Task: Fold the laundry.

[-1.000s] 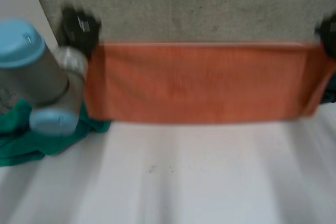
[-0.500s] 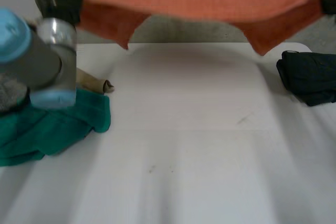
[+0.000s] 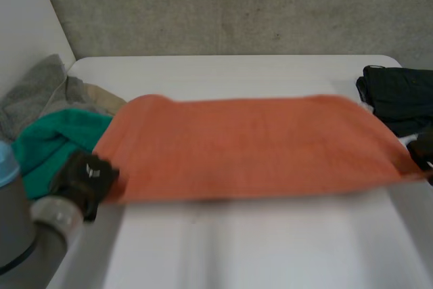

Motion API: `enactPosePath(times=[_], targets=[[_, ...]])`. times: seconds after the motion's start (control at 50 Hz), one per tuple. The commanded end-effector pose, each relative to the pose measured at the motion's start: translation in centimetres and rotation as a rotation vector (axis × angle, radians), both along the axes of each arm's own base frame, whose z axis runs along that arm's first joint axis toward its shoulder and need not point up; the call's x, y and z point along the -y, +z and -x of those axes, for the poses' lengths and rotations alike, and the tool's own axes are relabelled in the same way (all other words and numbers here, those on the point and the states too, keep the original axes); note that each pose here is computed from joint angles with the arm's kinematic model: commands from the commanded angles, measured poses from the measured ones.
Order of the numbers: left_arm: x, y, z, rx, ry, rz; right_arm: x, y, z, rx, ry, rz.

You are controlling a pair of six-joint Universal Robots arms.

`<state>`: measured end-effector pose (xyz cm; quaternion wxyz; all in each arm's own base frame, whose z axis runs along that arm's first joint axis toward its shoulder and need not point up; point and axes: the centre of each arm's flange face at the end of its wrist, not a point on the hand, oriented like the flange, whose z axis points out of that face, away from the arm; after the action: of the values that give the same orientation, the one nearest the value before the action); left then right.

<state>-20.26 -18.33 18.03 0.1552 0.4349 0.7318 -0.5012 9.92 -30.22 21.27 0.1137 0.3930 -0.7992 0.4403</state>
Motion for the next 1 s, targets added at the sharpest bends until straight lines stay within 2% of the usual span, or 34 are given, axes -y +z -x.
enactPosePath(times=[0.02, 0.18, 0.24, 0.28, 0.44, 0.62, 0.7, 0.8, 0.9, 1.0], targets=[[-3.6, 0.9, 0.2, 0.032, -0.114, -0.122, -2.7, 1.0, 1.4, -0.059, 0.048, -0.142], [0.5, 0.9, 2.3, -0.042, -0.116, 0.013, -0.2, -1.2, 0.3, -0.023, 0.054, -0.049], [3.1, 0.8, 3.5, -0.067, -0.114, 0.086, 1.7, -2.1, -2.0, -0.028, 0.104, 0.045], [5.1, 0.2, 4.2, -0.078, -0.103, 0.124, 3.4, -2.6, -2.8, -0.048, 0.089, 0.112], [11.7, -0.7, 6.7, -0.092, -0.011, 0.299, 8.7, -4.8, -3.1, -0.140, 0.010, 0.277], [17.0, -2.4, 9.2, -0.039, -0.027, 0.405, 12.8, -6.2, -3.9, -0.144, 0.008, 0.454], [18.1, -3.1, 10.2, 0.003, -0.050, 0.455, 14.0, -6.4, -4.3, -0.146, 0.010, 0.537], [18.7, -3.4, 11.1, -0.023, -0.056, 0.529, 14.4, -6.2, -5.9, -0.133, 0.016, 0.618], [17.1, -2.5, 13.3, -0.082, -0.106, 0.624, 13.3, -5.4, -6.2, -0.084, -0.023, 0.602], [15.9, -0.4, 12.9, -0.113, -0.104, 0.668, 10.4, -3.6, -5.5, 0.024, -0.065, 0.535]])
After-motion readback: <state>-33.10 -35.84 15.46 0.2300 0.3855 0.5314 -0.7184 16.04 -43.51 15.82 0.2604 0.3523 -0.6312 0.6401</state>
